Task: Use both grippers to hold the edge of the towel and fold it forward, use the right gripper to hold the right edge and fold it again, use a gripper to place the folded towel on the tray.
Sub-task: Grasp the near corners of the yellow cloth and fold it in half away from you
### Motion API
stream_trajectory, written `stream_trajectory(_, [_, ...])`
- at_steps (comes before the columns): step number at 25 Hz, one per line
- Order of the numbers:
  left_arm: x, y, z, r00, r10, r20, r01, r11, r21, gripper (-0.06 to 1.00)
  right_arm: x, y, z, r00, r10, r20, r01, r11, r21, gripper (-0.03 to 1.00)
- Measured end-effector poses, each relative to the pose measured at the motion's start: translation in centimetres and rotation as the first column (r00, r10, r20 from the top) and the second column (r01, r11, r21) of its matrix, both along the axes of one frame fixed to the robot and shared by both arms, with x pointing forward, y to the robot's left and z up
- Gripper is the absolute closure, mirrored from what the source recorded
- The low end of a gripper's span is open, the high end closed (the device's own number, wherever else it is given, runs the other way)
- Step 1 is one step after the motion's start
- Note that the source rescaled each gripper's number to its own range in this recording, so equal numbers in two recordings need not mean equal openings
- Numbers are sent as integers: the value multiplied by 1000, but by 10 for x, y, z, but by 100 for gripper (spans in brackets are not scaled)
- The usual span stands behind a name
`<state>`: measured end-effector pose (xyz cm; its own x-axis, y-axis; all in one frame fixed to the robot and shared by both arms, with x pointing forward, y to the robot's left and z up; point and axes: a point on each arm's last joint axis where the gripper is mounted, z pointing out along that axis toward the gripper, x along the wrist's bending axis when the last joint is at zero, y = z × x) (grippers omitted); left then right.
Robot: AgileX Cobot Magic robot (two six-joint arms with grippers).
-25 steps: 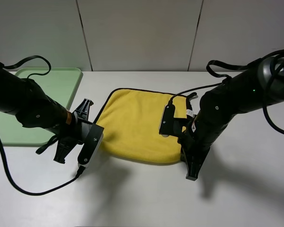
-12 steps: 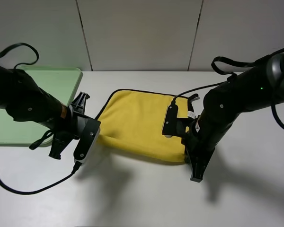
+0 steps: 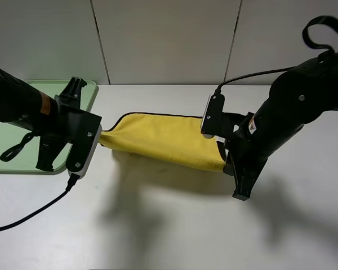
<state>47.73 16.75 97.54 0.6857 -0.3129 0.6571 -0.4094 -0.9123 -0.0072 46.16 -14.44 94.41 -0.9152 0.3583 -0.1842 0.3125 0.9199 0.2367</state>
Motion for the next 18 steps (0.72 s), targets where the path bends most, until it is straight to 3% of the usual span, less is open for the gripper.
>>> stream_trajectory(9, [-16, 14, 36, 997, 34, 67, -33, 999, -16, 94, -13, -9, 45, 994, -34, 101, 25, 996, 89, 97])
stream_trajectory(18, [-18, 15, 35, 998, 42, 56, -41, 999, -8, 94, -13, -9, 49, 992, -43, 121, 30, 994, 109, 97])
